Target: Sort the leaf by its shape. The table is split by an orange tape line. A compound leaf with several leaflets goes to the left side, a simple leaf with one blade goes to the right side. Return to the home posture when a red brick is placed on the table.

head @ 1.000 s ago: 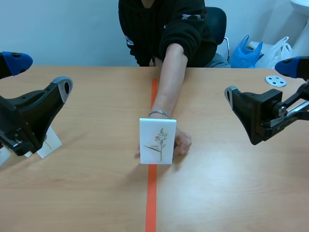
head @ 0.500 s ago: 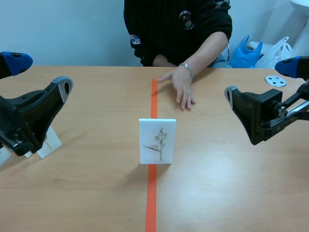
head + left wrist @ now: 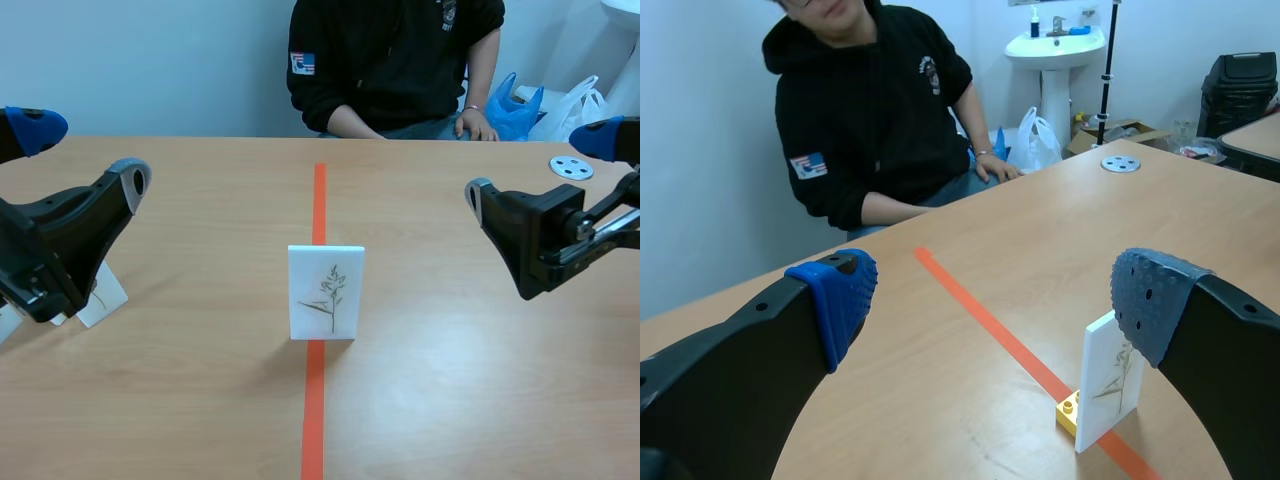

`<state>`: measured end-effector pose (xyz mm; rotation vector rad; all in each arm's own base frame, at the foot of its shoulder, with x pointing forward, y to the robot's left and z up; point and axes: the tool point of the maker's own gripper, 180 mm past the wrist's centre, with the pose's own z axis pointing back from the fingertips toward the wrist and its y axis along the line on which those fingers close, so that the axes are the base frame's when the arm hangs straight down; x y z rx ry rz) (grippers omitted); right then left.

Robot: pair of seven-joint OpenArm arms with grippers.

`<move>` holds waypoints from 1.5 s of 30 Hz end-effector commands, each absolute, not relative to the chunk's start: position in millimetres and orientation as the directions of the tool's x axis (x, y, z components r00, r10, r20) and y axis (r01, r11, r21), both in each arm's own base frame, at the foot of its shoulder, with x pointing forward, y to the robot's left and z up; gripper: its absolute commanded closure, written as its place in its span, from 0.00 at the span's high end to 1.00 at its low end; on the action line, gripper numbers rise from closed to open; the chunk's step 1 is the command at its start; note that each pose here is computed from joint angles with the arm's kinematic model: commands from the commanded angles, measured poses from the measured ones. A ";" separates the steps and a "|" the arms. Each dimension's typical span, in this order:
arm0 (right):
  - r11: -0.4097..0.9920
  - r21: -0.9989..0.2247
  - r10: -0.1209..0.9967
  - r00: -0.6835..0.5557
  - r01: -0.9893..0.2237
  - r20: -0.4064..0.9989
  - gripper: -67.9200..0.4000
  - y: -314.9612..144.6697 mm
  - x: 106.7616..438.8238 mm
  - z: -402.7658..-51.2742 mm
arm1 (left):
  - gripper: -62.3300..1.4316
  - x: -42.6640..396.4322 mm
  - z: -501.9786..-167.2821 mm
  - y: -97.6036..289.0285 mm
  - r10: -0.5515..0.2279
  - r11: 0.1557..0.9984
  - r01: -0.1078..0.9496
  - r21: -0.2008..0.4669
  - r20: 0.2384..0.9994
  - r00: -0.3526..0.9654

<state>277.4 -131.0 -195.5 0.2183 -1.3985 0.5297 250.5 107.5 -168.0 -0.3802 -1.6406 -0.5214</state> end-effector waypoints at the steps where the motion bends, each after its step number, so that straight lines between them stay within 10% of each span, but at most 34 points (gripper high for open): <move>1: 0.869 -0.166 0.217 0.059 -0.467 0.974 1.00 -133.6 280.6 -188.4 | 0.82 251.4 -162.2 106.6 -0.033 0.843 0.527 0.111 0.987 -0.156; 19: 0.855 -0.121 0.294 0.279 -0.505 0.914 1.00 -175.9 304.1 -276.0 | 0.82 251.4 -162.3 106.5 -0.034 0.843 0.527 0.112 0.987 -0.156; 45: 0.543 -0.061 0.437 0.219 -0.838 0.873 1.00 -27.8 326.7 -367.6 | 0.82 251.4 -162.4 106.5 -0.035 0.843 0.525 0.113 0.987 -0.157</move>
